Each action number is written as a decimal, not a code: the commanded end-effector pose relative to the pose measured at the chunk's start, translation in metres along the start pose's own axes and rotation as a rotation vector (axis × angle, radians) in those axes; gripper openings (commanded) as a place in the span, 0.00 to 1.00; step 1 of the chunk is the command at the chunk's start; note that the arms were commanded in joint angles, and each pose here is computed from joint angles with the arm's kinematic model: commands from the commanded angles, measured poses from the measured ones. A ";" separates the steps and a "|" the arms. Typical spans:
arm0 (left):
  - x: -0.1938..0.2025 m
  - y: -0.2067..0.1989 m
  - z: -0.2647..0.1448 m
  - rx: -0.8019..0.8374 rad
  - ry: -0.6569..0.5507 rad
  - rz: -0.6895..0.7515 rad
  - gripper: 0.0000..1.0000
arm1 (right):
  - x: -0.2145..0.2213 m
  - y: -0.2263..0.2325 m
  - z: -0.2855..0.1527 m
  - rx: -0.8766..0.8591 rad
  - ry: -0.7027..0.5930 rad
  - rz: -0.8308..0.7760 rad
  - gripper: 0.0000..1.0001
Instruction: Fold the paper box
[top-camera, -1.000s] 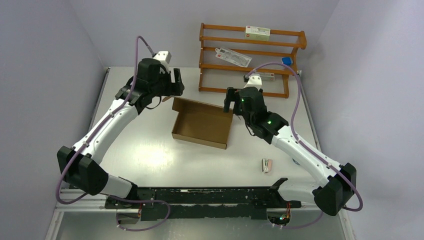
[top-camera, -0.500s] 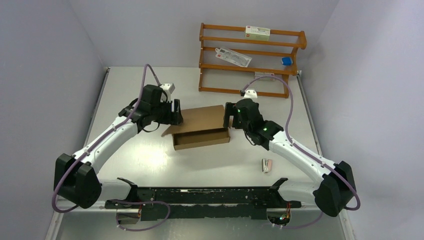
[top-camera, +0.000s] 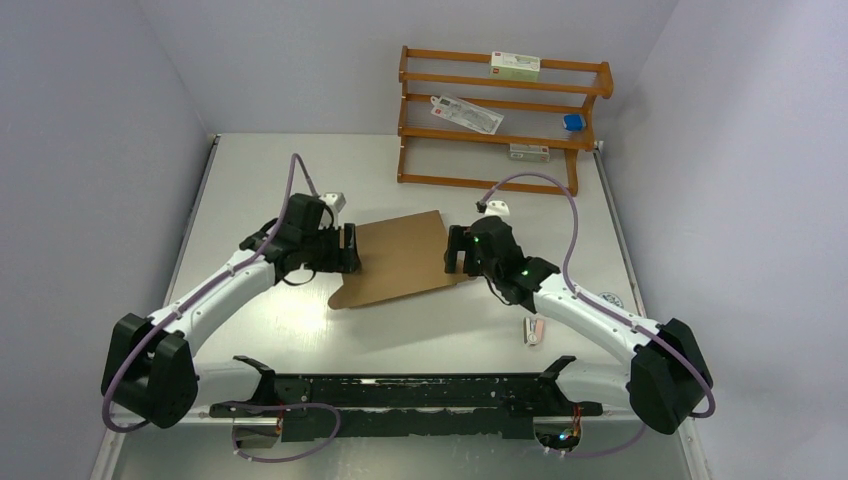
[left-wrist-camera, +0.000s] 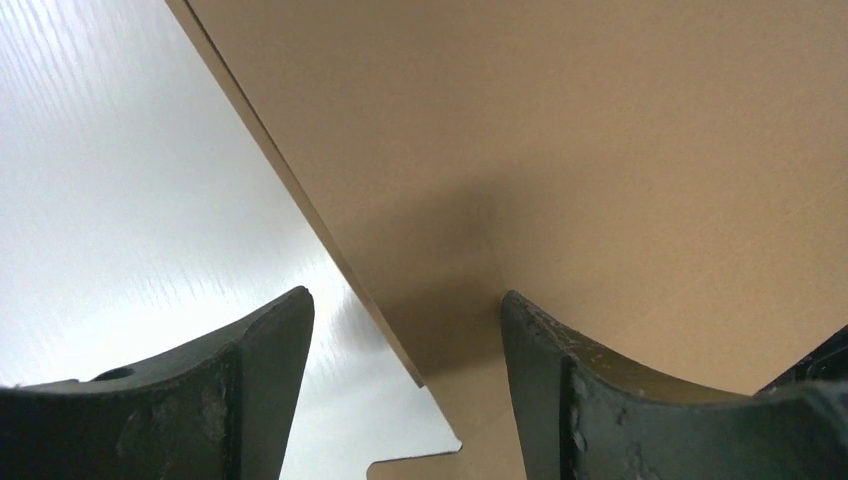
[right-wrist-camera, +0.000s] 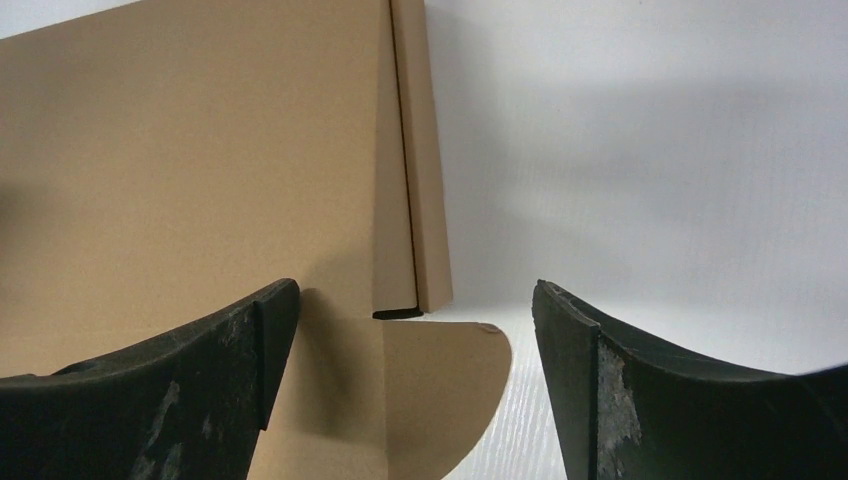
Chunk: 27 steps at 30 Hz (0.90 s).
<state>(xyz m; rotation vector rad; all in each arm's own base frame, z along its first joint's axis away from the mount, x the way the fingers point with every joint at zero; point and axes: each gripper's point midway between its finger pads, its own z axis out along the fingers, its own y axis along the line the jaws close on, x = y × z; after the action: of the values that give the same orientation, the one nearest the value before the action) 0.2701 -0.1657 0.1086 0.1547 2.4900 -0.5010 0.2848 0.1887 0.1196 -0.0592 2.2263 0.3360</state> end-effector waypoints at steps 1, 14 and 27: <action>0.013 0.008 0.002 -0.018 -0.018 -0.065 0.72 | 0.006 0.002 0.006 -0.033 -0.014 0.006 0.89; 0.043 0.011 0.032 0.006 0.016 -0.125 0.56 | 0.051 -0.012 0.028 -0.046 0.002 -0.028 0.79; 0.010 0.000 0.051 -0.019 -0.071 -0.071 0.54 | 0.028 -0.017 0.024 -0.034 -0.065 -0.058 0.76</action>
<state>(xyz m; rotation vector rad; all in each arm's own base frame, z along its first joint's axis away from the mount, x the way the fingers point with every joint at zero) 0.2798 -0.1895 0.0640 0.0417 2.4548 -0.5788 0.2823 0.1863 0.0679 -0.1183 2.1827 0.3615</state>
